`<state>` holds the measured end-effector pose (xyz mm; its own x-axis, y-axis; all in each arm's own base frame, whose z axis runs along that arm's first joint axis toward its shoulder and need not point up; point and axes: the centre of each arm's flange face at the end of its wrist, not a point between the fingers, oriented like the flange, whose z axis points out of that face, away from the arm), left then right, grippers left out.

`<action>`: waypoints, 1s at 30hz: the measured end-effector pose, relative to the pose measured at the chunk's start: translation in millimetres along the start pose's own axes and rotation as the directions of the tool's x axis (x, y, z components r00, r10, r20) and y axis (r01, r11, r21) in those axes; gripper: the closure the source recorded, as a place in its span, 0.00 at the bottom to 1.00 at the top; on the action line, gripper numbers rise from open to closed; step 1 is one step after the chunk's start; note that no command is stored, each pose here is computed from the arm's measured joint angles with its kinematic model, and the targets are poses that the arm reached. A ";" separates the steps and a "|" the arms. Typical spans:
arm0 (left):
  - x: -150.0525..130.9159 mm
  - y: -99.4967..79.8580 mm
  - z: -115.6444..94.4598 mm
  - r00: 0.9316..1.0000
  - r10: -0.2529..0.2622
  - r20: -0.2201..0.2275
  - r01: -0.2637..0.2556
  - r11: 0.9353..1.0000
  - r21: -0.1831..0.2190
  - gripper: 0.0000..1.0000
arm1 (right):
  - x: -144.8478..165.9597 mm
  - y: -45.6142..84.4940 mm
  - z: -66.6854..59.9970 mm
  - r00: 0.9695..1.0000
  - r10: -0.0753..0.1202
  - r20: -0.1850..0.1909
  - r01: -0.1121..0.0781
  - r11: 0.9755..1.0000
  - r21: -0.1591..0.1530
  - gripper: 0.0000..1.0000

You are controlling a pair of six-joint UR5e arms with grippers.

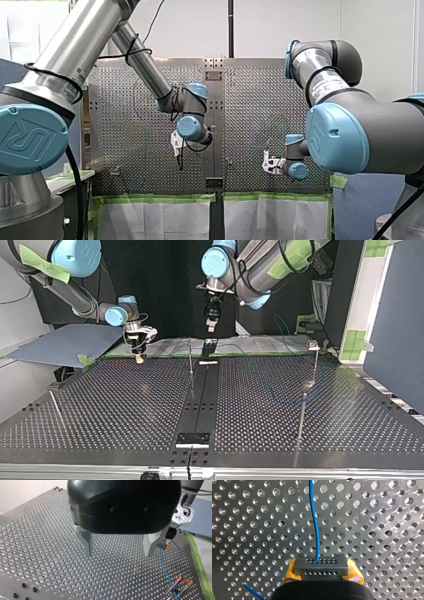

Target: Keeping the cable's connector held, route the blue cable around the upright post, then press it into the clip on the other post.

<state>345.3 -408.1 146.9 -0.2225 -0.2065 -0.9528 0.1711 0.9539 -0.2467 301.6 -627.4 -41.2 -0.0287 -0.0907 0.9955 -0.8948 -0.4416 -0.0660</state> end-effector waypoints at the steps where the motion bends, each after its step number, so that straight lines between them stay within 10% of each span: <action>1: -1.2 1.3 -2.8 1.000 0.000 0.000 0.000 1.000 -0.001 0.00 | 0.0 0.0 0.0 1.000 0.000 0.000 0.000 1.000 0.000 1.00; 30: -28.6 38.8 -87.9 1.000 0.004 0.000 -0.004 1.000 -0.004 0.00 | -0.2 2.4 -0.3 1.000 -0.001 0.002 0.001 1.000 -0.002 1.00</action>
<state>273.9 -346.0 180.0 -0.2218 -0.2028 -0.9538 0.1683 0.9555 -0.2423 299.3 -628.2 -41.5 -0.0271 -0.0926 0.9953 -0.8955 -0.4403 -0.0653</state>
